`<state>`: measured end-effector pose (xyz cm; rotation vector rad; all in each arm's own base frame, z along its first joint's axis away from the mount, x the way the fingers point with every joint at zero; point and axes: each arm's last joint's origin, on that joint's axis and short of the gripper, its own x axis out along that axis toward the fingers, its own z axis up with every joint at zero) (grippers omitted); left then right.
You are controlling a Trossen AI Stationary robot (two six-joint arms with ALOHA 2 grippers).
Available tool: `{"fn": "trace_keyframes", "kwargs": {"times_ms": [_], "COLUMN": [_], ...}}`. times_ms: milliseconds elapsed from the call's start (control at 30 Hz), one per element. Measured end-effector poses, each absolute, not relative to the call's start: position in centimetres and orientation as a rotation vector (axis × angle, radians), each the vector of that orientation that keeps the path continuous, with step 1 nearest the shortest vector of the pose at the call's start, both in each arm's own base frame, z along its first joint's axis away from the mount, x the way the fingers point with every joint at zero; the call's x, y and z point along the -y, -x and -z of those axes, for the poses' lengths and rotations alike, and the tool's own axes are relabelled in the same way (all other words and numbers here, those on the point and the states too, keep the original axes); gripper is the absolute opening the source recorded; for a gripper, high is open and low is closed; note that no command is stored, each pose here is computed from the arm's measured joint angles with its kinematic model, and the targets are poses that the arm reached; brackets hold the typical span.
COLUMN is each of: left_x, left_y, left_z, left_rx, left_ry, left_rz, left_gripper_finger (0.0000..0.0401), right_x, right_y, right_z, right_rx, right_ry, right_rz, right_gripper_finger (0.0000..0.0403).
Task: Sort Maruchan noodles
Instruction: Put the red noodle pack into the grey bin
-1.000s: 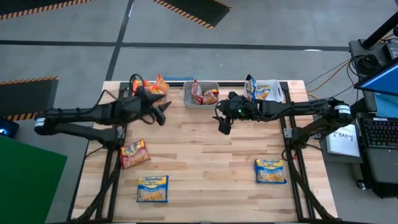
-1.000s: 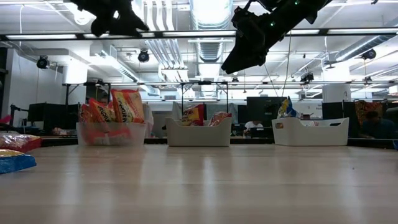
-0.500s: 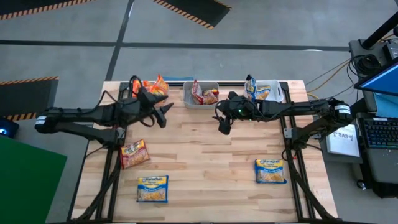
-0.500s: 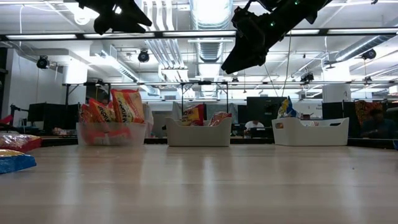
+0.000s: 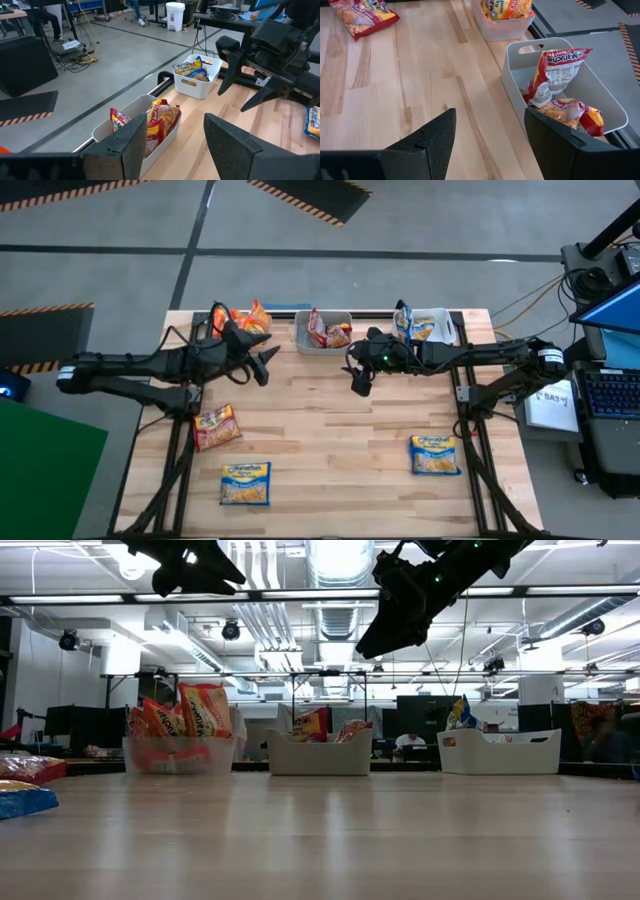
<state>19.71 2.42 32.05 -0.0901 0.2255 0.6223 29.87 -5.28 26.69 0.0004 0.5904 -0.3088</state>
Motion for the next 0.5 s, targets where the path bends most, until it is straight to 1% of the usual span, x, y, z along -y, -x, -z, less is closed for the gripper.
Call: {"fn": "trace_keyframes", "kwargs": {"times_ms": [500], "left_x": [-2.08], "left_y": [-19.72], "left_z": [-31.75], "left_rx": [-0.239], "left_ry": [0.094], "left_rz": [-0.607], "left_gripper_finger": [0.0180], "right_x": [5.28], "right_y": [-29.87], "right_z": [-26.68], "right_rx": [-0.591], "right_ry": [0.000], "right_rz": [0.309], "right_gripper_finger": [0.0224]}}
